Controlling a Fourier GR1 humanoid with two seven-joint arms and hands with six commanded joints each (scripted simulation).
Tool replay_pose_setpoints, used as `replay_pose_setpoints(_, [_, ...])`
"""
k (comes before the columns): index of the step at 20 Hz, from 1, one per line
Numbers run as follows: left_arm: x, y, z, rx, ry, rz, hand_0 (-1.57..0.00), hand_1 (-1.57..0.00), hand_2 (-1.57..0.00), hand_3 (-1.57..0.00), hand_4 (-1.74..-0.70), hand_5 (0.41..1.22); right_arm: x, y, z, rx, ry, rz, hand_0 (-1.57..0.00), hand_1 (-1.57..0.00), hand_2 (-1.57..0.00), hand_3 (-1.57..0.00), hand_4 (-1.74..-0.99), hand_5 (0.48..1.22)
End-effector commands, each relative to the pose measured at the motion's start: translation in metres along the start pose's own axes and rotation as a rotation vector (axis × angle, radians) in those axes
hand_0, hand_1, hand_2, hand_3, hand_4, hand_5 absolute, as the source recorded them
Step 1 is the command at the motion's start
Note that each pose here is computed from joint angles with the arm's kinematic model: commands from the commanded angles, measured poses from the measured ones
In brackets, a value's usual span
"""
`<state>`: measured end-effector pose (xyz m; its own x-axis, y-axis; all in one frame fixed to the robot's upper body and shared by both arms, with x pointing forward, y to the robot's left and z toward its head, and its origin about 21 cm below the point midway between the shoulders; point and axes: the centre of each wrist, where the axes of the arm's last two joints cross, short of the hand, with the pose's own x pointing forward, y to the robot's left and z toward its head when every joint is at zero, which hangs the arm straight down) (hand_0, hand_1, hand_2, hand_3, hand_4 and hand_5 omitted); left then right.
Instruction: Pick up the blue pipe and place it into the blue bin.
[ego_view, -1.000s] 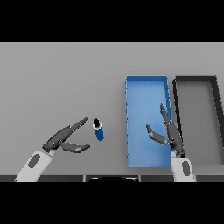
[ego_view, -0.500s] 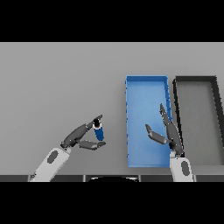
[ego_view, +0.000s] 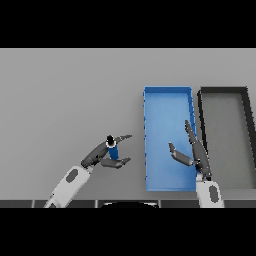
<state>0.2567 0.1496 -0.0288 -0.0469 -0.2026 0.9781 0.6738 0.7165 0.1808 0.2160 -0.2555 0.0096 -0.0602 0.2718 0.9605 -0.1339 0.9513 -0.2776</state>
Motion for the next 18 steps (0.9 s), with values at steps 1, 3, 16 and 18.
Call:
replay_pose_setpoints(1, [0.001, -0.001, -0.004, 0.000, -0.001, 0.028, -0.09, -0.25, -0.39, -0.47, -1.31, 0.730, -0.001, 0.001, 0.000, 0.004, 0.004, -0.008, 0.00, 0.00, 0.00, 0.00, -1.319, 0.663])
replay_pose_setpoints(3, [0.001, -0.003, -0.008, 0.010, -0.022, 0.074, -0.59, -0.71, -0.82, -0.84, -1.45, 0.906, -0.002, 0.003, 0.003, 0.007, -0.006, -0.002, 0.00, 0.00, 0.00, 0.00, -1.319, 0.666])
replay_pose_setpoints(16, [0.041, -0.020, -0.017, -0.018, -0.241, 0.064, -1.52, -1.52, -1.53, -1.45, -1.71, 1.204, -0.003, 0.000, -0.005, 0.015, -0.005, 0.030, 0.00, 0.00, 0.00, 0.00, -1.280, 0.663])
replay_pose_setpoints(18, [0.056, -0.023, -0.021, -0.049, -0.277, 0.064, -1.54, -1.54, -1.54, -1.45, -1.72, 1.210, -0.003, 0.000, -0.004, 0.010, -0.001, 0.049, 0.00, 0.00, 0.00, 0.00, -1.277, 0.673])
